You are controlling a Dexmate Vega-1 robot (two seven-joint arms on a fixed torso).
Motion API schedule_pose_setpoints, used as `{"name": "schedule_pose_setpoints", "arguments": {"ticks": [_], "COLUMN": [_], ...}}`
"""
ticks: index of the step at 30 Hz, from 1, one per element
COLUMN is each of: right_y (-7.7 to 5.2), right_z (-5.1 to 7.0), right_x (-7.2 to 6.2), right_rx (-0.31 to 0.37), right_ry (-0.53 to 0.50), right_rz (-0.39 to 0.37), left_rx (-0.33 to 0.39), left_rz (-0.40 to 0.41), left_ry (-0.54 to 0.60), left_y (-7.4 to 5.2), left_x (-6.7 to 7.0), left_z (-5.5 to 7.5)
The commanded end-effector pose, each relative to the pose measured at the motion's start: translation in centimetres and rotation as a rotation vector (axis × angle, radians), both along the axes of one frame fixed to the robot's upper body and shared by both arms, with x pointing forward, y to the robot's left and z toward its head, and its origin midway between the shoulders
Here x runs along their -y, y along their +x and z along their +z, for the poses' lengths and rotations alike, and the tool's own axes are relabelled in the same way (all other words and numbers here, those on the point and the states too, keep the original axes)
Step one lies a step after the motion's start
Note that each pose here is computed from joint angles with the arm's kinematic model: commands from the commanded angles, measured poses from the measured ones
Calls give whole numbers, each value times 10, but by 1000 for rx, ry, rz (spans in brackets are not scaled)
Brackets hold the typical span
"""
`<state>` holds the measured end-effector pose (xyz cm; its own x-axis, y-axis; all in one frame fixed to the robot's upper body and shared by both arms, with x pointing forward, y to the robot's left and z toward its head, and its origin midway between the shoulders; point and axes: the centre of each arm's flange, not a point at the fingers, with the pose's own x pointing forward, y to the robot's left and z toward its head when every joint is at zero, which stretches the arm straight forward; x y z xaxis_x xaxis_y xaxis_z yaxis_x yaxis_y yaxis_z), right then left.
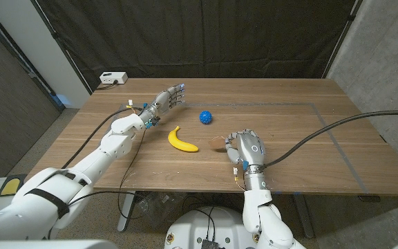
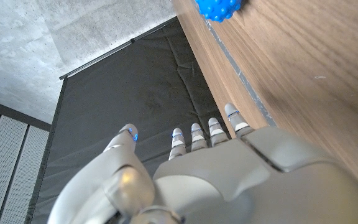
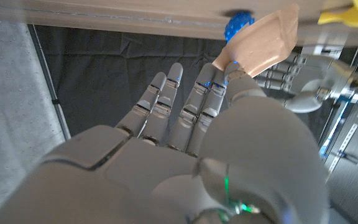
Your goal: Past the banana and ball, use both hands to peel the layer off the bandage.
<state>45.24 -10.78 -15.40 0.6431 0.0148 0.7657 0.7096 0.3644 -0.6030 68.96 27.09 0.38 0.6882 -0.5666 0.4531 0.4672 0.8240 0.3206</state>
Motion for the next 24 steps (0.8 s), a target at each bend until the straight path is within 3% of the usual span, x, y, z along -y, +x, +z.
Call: {"name": "schedule_pose_setpoints", "arguments": {"ticks": [1,13,24], "right_y": [-7,-4,0], "right_z": [6,12,16], "right_x": [17,26,24], "right_rx": [112,104,160], "right_ry": [300,480,517], "right_rz": [154,357,410], "left_rx": [39,140,212], "left_rz": [7,28,22], "left_ry": [63,146,212], "left_y": [-6,-18,-29], "left_x": [3,13,29], "left_z": [6,21,29]}}
